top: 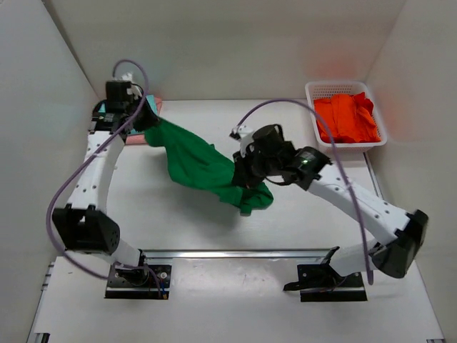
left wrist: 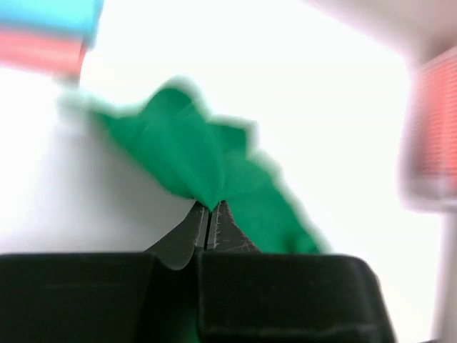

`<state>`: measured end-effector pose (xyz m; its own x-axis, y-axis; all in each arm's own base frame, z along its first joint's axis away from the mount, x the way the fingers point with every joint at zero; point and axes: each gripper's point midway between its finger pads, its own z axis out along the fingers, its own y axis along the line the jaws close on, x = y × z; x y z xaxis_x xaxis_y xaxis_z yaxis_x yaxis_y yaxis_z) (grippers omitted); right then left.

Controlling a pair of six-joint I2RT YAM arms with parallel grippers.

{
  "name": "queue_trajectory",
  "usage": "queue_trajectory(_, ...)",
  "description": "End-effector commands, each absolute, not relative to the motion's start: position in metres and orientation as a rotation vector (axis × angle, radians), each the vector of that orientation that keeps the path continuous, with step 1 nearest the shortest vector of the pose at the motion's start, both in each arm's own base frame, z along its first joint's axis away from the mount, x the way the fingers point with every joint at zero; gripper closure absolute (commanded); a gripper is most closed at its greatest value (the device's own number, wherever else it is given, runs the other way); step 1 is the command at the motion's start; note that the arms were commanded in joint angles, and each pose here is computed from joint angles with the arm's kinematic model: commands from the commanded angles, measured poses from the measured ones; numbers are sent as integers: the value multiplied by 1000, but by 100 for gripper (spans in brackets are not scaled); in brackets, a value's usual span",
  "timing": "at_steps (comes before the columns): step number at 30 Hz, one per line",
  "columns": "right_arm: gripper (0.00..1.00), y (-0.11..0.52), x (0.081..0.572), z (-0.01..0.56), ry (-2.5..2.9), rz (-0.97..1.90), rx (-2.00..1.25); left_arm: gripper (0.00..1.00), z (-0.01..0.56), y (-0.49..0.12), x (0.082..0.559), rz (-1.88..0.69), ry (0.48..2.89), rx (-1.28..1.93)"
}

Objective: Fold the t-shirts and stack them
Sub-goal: Flatten out the tshirt

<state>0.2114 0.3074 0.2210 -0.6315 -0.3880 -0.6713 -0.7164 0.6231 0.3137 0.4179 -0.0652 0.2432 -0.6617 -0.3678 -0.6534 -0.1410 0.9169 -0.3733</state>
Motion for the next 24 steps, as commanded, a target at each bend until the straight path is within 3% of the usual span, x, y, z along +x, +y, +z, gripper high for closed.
queue_trajectory(1, 100, 294, 208, 301, 2157, 822, -780, 100, 381, -90, 405, -626, 1952, -304)
queue_trajectory(4, 100, 263, 211, 372, 1998, 725, -642, 100, 478, -102, 383, -688, 1745, -222)
queue_trajectory(14, 100, 169, 222, 531, 1511, 612, -375, 100, 649, -85, 279, -761, 1224, -154)
queue_trajectory(19, 100, 128, 231, 591, 1308, 645, -341, 100, 701, -72, 242, -804, 1018, -202)
queue_trajectory(22, 100, 84, 233, 614, 1213, 573, -340, 100, 700, -75, 254, -858, 1011, -232)
queue_trajectory(24, 100, 90, 252, 616, 1212, 541, -327, 100, 687, -81, 277, -884, 1043, -251)
